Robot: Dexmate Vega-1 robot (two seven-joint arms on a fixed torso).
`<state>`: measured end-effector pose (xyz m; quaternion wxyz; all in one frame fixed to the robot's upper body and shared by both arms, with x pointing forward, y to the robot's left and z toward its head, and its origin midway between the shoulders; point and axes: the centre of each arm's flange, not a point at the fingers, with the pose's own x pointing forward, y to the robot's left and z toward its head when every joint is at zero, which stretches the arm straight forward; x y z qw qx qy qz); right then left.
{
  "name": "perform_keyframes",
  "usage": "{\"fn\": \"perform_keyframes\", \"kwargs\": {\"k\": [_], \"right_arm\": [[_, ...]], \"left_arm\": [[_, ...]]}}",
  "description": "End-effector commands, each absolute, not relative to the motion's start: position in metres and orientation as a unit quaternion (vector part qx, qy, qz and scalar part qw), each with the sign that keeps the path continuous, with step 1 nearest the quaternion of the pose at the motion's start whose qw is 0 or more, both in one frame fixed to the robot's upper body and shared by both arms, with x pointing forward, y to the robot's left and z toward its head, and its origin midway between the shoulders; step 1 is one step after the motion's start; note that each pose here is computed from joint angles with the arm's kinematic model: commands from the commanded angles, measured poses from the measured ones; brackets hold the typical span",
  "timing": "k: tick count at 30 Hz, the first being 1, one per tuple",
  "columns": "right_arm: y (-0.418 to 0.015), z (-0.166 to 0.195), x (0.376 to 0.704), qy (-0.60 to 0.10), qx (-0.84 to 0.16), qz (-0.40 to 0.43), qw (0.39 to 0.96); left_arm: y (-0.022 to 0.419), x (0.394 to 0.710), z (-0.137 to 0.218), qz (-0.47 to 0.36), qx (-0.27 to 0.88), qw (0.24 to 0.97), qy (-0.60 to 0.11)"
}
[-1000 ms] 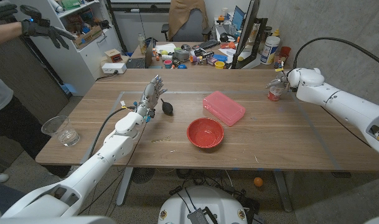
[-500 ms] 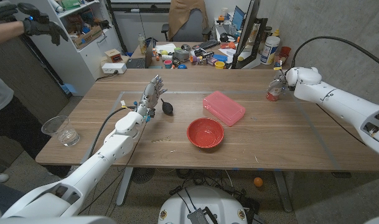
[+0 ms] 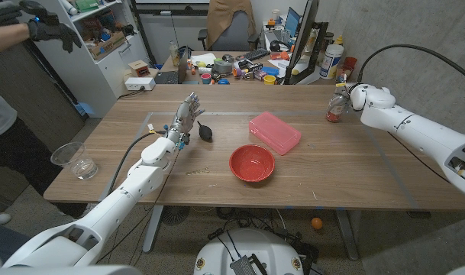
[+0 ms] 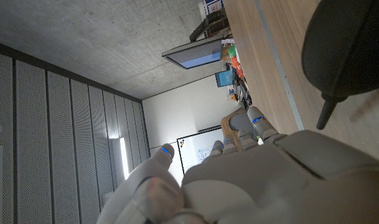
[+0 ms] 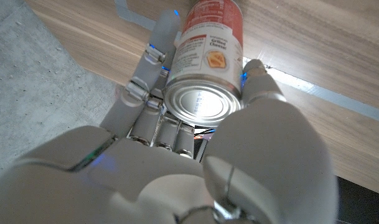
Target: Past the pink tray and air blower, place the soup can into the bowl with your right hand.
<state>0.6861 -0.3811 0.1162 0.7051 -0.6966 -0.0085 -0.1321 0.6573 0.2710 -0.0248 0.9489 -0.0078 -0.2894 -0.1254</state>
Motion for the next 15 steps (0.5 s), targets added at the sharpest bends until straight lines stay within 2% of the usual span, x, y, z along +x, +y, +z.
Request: {"fn": "perform_keyframes", "kwargs": {"k": [1,15], "right_arm": [[-0.377,0.125,0.682,-0.024,-0.696,-0.139,0.705],[-0.371,0.149,0.667,-0.050,-0.701,-0.148,0.696]], "left_arm": [[0.273,0.658,-0.025,-0.125,-0.012,0.949,-0.291],[0.272,0.661,-0.023,-0.128,-0.012,0.947,-0.293]]}}
